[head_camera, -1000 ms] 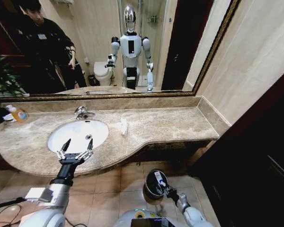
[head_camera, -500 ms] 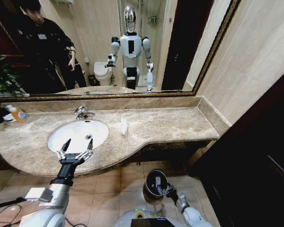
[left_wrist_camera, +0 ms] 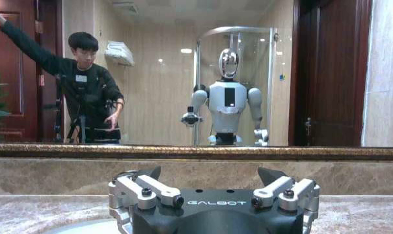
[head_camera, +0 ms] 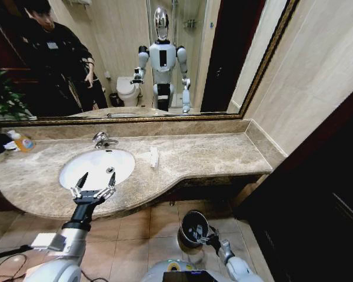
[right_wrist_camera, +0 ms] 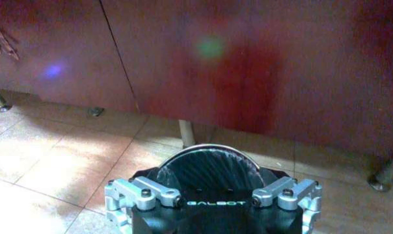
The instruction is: Pick up the trash from the sink and place it in the trash bin.
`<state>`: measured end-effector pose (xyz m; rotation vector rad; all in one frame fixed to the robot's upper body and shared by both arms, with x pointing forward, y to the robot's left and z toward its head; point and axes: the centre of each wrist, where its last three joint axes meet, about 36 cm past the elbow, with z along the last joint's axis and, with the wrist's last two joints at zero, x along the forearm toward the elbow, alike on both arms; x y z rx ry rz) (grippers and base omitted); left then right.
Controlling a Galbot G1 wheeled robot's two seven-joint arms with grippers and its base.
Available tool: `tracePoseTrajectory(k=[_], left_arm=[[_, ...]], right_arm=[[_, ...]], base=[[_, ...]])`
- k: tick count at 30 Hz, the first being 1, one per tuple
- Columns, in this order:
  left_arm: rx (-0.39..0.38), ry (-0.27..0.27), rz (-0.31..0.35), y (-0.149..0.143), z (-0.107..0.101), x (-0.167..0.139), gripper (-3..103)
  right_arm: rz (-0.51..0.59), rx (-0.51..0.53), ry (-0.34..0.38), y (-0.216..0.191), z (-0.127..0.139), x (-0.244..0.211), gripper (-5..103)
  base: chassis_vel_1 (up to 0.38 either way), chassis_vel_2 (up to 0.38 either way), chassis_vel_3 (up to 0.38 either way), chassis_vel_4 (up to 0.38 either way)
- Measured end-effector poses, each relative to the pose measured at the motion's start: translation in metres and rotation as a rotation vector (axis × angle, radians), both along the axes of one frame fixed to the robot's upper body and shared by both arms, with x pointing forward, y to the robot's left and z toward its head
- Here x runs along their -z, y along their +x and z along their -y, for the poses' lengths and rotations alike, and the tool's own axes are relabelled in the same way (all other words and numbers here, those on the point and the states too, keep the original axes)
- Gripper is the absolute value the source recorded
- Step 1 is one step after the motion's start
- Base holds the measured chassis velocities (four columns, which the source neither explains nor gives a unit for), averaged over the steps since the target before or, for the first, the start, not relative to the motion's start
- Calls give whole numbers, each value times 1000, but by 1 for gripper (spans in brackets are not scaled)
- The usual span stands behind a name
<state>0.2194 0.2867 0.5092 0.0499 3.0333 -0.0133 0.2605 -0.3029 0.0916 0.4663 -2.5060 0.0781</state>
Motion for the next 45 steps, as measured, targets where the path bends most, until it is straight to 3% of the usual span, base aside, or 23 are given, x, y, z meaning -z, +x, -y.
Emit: tracePoseTrajectory(k=[5,9,13,21,25,31,36,45], left_arm=[[0,0,0,0,0,0,100],[0,0,0,0,0,0,100],[0,0,0,0,0,0,100],[0,0,0,0,0,0,100],[0,0,0,0,0,0,100],[0,0,0,0,0,0,100],[0,0,0,0,0,0,100],[0,0,0,0,0,0,100]], right_arm=[[37,18,17,1,3,-15,100],[140,39,42,7,2,-47,100],[324,30,113,15,2,-124,100],[453,-2,208,32,-33,-211,100],[480,-33,211,51,-46,-234,100],[523,-108,206,110,-77,-278,100],[505,-175,218,152,-96,-315,100],[445,-285,217,214,-138,-326,100]], base=[[0,0,0,0],[0,0,0,0],[0,0,0,0],[0,0,0,0],[0,0,0,0],[0,0,0,0],[0,0,0,0],[0,0,0,0]])
